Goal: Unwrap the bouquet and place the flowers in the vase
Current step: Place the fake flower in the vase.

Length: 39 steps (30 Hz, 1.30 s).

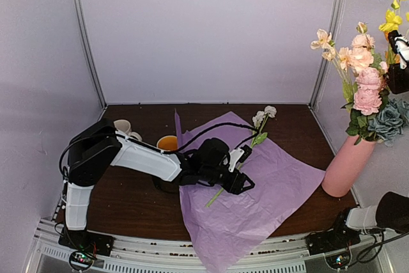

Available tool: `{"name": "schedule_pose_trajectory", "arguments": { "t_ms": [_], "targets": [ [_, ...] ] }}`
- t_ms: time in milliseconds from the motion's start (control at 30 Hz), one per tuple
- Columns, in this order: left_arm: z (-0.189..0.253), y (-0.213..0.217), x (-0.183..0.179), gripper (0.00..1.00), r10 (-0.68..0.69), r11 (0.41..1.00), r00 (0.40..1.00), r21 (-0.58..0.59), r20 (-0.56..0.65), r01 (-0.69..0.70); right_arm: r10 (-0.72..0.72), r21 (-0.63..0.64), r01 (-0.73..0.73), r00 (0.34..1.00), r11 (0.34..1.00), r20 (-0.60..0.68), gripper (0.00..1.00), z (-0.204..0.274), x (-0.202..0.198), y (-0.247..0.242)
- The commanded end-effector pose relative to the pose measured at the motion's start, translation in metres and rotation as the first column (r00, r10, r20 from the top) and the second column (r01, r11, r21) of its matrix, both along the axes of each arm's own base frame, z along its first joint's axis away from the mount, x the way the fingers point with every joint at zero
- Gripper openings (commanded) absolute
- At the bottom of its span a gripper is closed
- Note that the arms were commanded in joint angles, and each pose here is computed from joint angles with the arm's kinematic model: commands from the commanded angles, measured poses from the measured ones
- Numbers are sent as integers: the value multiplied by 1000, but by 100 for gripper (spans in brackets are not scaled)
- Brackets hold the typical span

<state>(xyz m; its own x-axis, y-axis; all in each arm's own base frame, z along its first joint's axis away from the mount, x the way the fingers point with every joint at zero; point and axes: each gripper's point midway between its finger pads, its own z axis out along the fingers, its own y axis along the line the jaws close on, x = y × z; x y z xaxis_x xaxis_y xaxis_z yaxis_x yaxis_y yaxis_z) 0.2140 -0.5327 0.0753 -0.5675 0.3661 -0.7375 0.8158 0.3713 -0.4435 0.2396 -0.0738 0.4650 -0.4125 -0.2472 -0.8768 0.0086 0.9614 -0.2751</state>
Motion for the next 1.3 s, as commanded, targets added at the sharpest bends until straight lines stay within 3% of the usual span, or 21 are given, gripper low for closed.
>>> {"name": "schedule_pose_trajectory", "arguments": {
  "t_ms": [0, 567, 733, 933, 1267],
  "targets": [
    [6, -10, -2, 58, -26, 999, 1000, -28, 15, 27, 0, -25, 2, 996, 1000, 84, 31, 36, -16, 11],
    [10, -5, -3, 58, -17, 999, 1000, -41, 22, 18, 95, 68, -110, 976, 992, 196, 42, 64, 1, 27],
    [9, -4, -3, 58, -16, 999, 1000, -39, 20, 17, 81, 81, -101, 972, 992, 220, 28, 70, 8, 21],
    [9, -3, -3, 58, -11, 999, 1000, -36, 21, 12, 13, 65, -28, 975, 997, 223, 1, 58, 6, 9],
    [10, -4, -3, 58, -16, 999, 1000, -38, 21, 17, -85, 98, 75, 991, 992, 99, 0, 1, 11, -13]
  ]
}}
